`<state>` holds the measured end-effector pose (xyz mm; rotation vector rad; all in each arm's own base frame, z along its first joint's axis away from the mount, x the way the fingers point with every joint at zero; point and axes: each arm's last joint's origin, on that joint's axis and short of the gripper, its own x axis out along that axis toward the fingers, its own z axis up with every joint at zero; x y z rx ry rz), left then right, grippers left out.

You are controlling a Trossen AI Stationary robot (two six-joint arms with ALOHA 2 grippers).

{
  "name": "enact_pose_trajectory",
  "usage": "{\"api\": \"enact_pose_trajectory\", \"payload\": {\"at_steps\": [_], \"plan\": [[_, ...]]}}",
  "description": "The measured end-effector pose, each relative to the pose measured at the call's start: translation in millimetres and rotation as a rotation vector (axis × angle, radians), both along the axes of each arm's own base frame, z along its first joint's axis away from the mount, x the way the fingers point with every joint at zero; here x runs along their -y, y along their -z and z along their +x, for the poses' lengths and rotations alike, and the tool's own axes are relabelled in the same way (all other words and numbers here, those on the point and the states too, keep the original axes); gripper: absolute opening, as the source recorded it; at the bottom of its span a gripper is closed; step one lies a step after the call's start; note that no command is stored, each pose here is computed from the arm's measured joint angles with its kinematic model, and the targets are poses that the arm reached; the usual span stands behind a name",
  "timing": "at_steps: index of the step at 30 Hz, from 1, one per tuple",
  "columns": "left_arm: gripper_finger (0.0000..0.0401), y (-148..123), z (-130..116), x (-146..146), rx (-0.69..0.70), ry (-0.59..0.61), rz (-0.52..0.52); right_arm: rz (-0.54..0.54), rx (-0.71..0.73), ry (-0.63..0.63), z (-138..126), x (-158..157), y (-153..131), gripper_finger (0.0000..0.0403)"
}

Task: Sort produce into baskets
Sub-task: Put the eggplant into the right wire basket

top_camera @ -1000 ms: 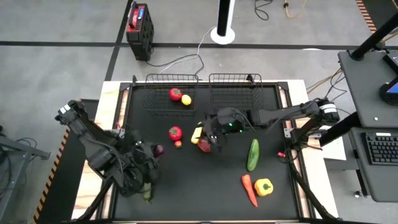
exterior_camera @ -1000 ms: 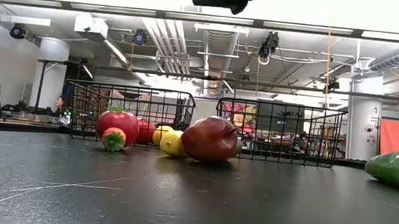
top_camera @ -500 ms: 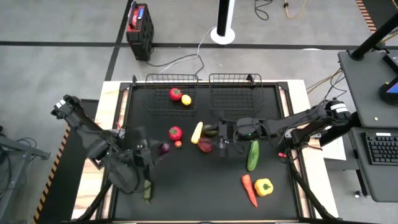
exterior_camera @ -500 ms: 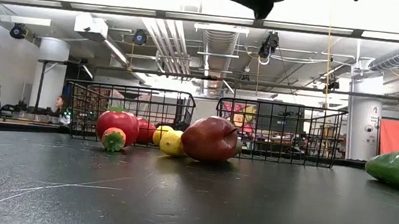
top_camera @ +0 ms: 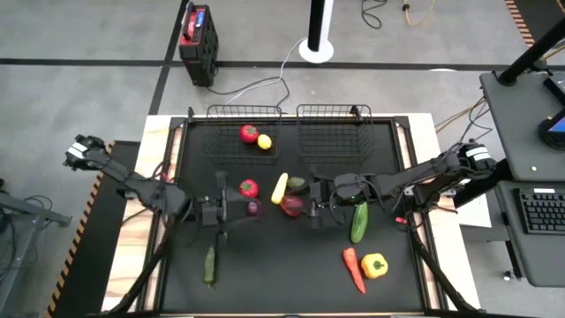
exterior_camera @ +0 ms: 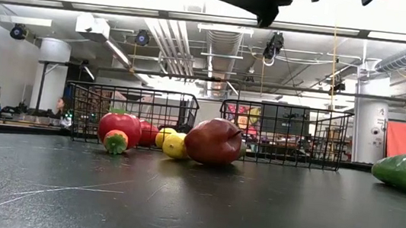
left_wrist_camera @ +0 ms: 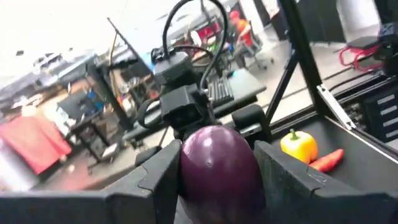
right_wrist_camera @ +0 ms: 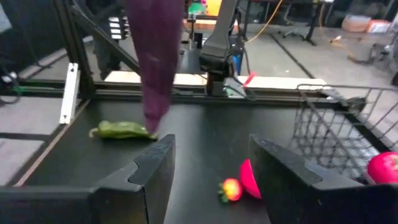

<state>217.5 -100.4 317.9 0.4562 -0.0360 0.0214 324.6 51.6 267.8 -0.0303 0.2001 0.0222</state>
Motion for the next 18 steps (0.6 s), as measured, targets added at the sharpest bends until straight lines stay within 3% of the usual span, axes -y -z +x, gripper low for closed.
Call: {"api": "enact_pose_trajectory", "payload": {"at_steps": [9,18], "plan": [[0.0167,19.6,18.1,-9.5,0.001,-0.047,0.019,0.065,0.025,-0.034,9.2,-2.7,6.4,0.0201],[0.0168,14.7,32.0,-9.9,0.001,-0.069,0.015,0.094,0.006,-0.036,29.0,-6.3,13.1,0.0274]]}}
